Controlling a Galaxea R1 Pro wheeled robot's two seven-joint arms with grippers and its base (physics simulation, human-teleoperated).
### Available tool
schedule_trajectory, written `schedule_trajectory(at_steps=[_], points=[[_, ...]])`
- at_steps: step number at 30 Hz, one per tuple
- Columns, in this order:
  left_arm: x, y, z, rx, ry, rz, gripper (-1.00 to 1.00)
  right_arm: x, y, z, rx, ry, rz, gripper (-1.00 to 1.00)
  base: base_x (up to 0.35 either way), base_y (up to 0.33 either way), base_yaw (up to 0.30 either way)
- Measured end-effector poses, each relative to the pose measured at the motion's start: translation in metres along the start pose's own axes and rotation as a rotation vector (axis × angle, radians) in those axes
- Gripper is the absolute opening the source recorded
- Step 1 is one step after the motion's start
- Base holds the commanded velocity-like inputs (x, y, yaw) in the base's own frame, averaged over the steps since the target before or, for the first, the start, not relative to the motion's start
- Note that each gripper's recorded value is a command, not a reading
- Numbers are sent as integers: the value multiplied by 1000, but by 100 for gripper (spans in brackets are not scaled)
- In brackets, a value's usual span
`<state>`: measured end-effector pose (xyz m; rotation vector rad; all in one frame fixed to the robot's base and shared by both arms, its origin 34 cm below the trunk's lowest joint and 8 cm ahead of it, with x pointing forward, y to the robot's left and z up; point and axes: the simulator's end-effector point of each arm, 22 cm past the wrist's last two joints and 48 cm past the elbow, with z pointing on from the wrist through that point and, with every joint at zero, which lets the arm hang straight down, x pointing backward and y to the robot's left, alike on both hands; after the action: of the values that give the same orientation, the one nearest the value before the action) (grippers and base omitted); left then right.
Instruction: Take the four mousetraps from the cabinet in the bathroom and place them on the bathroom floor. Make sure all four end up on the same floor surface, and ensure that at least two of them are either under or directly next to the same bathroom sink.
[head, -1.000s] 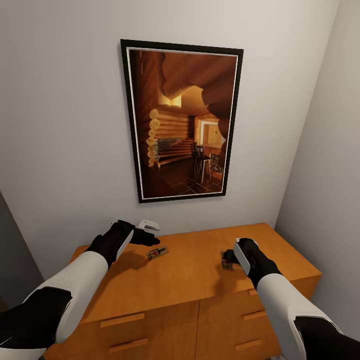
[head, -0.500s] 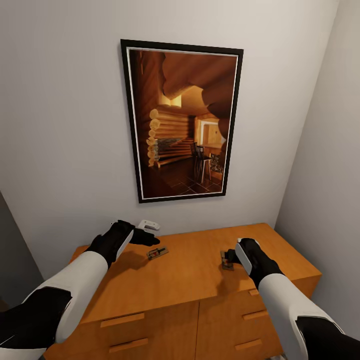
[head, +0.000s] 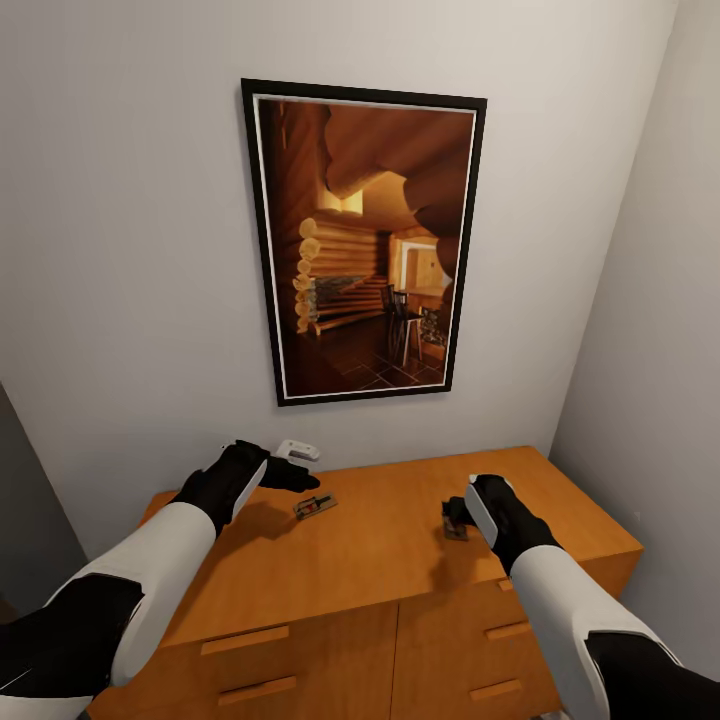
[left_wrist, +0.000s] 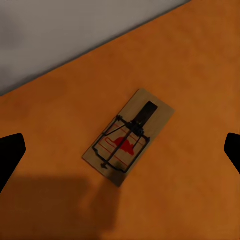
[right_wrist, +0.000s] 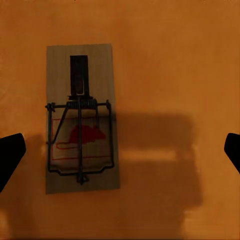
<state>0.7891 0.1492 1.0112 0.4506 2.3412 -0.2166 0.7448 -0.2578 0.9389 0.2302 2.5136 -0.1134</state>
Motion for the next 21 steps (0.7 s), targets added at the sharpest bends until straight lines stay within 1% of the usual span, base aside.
schedule_trajectory(at_steps=[11,21], points=[[-1,-1,0,1,-2,1,100,-9,22,-6,-60,-9,0,100,0,0,0],[-2,-1,0,1,-4,2,100,-14,24,-7,-72,-17,-3,100,0,0,0]])
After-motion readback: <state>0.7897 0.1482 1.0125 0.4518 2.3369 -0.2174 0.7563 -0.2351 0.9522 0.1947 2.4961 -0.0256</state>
